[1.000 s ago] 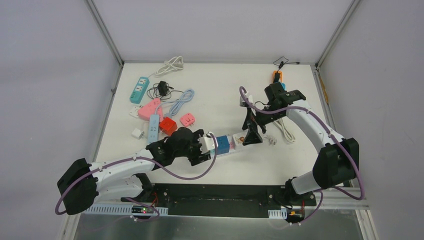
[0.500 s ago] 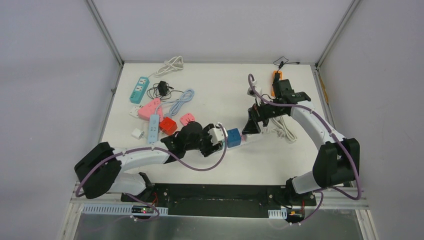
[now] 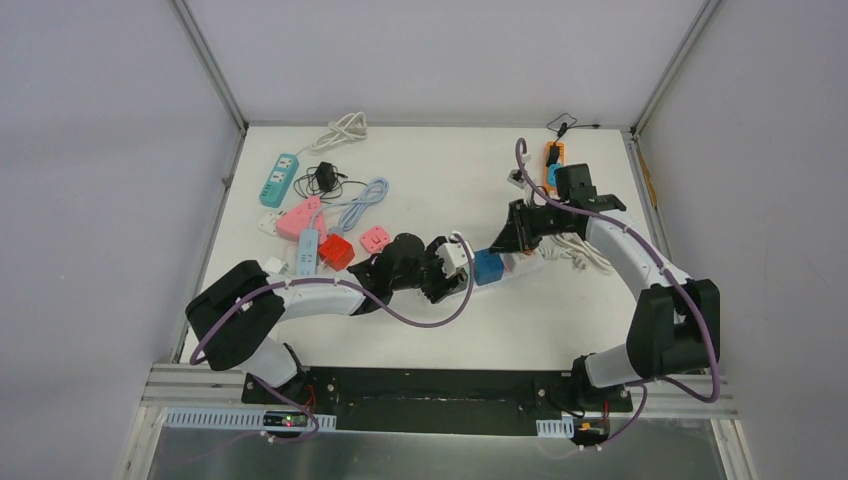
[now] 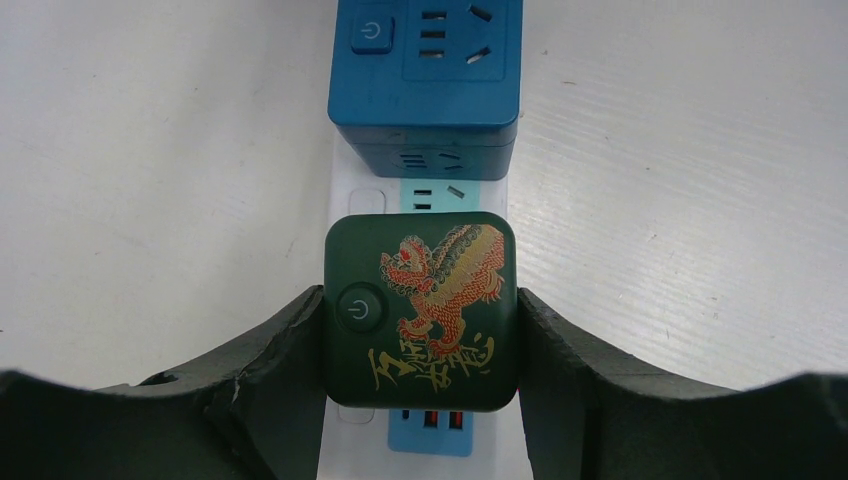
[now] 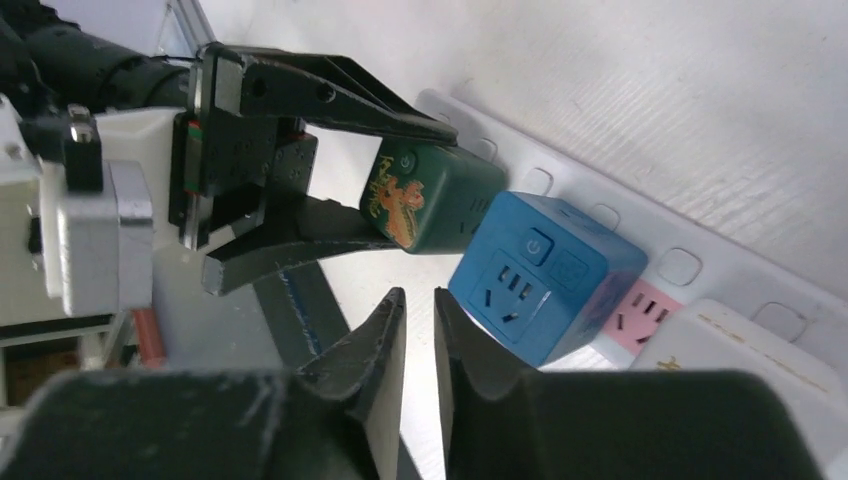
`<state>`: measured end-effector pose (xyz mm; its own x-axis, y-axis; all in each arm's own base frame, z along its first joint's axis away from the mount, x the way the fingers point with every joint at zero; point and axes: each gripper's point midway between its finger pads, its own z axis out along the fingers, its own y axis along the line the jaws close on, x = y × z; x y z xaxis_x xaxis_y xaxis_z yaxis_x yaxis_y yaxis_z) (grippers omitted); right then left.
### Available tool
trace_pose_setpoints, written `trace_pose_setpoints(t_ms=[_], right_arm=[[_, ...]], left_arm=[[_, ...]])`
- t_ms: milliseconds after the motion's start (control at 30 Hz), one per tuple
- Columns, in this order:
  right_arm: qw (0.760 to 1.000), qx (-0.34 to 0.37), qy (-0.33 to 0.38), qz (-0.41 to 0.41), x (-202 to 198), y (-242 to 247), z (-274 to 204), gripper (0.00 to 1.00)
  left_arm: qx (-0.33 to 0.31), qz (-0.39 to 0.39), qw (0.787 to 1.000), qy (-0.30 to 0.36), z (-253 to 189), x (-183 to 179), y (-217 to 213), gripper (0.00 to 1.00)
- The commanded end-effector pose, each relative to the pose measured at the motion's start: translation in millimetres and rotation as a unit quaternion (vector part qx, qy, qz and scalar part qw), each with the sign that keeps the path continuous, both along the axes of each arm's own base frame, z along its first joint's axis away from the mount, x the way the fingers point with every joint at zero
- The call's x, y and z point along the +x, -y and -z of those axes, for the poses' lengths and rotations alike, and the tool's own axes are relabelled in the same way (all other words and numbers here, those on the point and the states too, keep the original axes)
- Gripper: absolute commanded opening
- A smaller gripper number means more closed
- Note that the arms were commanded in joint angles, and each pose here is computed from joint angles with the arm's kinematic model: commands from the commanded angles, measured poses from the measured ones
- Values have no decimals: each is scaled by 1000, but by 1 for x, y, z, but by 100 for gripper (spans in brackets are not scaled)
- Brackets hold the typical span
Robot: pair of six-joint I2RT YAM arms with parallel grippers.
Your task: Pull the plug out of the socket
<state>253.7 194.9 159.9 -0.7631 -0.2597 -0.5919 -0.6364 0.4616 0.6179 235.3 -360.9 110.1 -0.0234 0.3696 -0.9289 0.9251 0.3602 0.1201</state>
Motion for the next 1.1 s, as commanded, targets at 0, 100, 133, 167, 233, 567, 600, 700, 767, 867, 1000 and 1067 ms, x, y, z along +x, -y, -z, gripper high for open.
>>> trace_pose_setpoints(t_ms=[0,100,133,167,233,567,600,700,767,867,1000,1067], right_arm=[[999,38,-23,6,8,-9,-4,14],[999,33,-41,1,8,-10,4,11],[999,30,-46,-1,7,-9,7,10],[998,27,-49,-6,5,-9,10,10],[998,19,-55,-13,3,-7,17,10],[994,-71,-77,-19,1,3,59,9],[994,-79,-77,-19,2,4,61,9],[992,-95,-77,-15,4,7,66,9],[991,-106,-77,-13,4,9,69,9],[990,-115,-77,-10,5,11,72,9],[989,-127,-76,-11,5,12,75,9],[988,-132,-74,-11,4,12,76,9]], left_arm=[[-44,-11,999,-1,-17,0,12,0],[-42,-13,999,-4,-15,0,12,0],[-42,-14,999,-4,-15,1,12,0],[-39,-14,999,-5,-14,1,12,0],[-35,-13,999,-7,-13,1,13,0],[-11,-17,1000,9,-11,1,11,0],[-5,-18,1000,13,-11,1,10,0],[6,-20,1000,20,-11,0,6,0],[2,-22,1000,18,-13,0,5,0],[-32,-17,999,-21,-20,-5,11,0],[-65,4,995,-70,-24,-13,20,0],[-59,5,996,-71,-23,-15,21,0]])
